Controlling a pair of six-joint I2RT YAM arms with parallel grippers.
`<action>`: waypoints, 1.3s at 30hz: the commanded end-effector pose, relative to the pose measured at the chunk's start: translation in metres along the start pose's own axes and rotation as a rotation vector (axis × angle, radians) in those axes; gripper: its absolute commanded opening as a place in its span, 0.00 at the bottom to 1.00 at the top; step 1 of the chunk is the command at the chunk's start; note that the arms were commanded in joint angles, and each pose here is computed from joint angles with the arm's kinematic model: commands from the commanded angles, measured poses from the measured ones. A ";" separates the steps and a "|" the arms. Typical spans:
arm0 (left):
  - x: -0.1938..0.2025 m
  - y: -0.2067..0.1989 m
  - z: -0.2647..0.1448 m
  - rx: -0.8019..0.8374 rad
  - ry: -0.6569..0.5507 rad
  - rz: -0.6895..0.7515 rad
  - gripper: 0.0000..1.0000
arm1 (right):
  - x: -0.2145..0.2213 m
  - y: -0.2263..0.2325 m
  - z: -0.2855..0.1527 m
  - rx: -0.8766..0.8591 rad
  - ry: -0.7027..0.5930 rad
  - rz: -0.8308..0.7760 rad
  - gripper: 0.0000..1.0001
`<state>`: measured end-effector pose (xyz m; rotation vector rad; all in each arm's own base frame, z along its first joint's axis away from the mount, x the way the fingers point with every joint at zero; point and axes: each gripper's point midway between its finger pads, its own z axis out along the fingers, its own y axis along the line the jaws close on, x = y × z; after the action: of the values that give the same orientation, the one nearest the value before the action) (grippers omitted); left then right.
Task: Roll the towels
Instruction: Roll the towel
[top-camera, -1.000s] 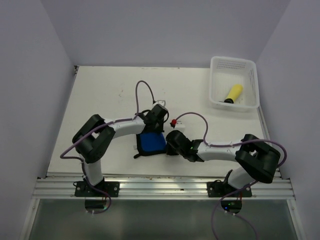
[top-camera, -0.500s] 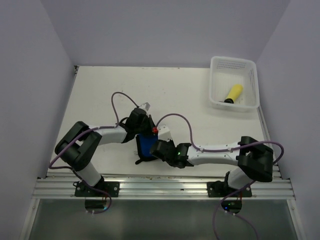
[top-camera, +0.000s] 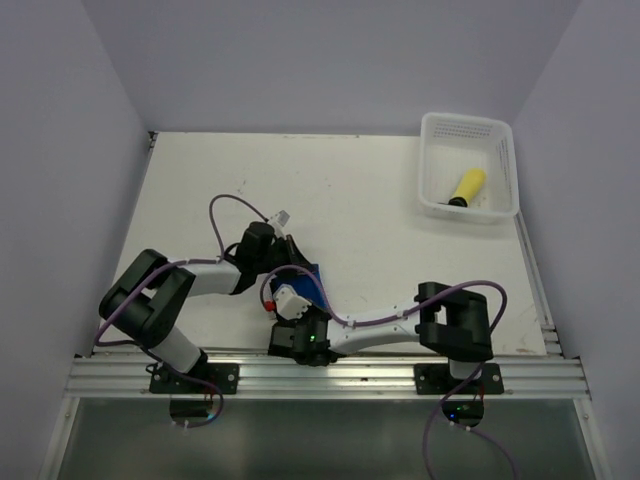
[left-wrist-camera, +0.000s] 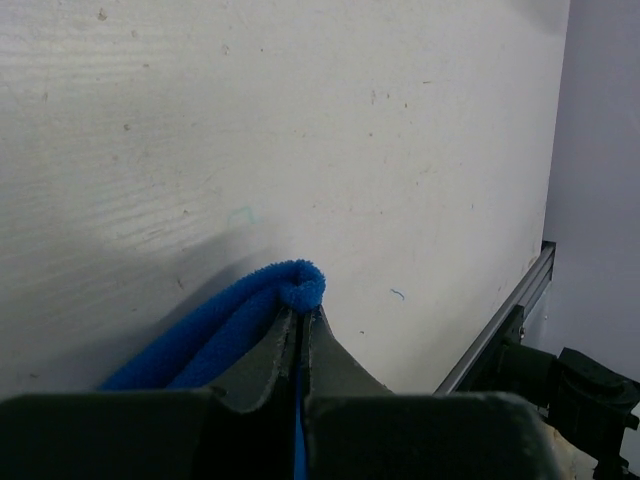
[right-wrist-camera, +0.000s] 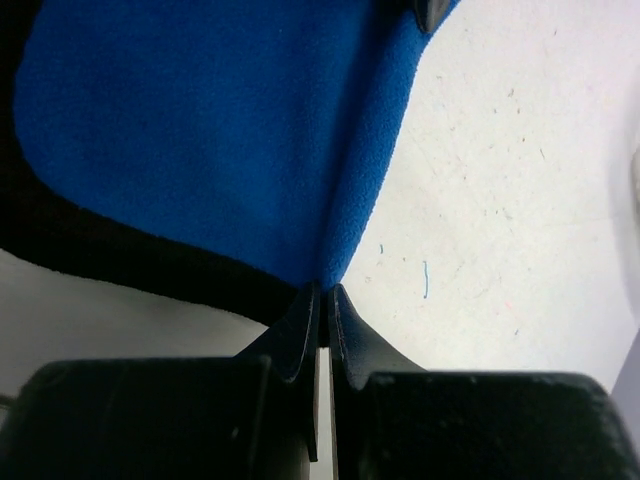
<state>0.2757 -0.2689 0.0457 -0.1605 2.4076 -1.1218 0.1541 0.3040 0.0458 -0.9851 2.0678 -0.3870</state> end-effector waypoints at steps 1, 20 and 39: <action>-0.060 -0.012 -0.010 0.036 -0.229 0.060 0.00 | 0.017 0.004 -0.016 0.020 0.056 -0.183 0.00; -0.038 0.065 -0.022 -0.254 -0.237 0.090 0.00 | 0.025 0.046 -0.012 0.002 0.146 -0.401 0.00; -0.029 0.075 -0.040 -0.294 -0.253 0.093 0.02 | 0.040 0.083 -0.010 -0.116 0.182 -0.459 0.00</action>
<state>0.2519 -0.2253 0.0202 -0.1745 2.4229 -0.9240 0.1326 0.3340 0.0208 -1.3743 1.8953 -0.6815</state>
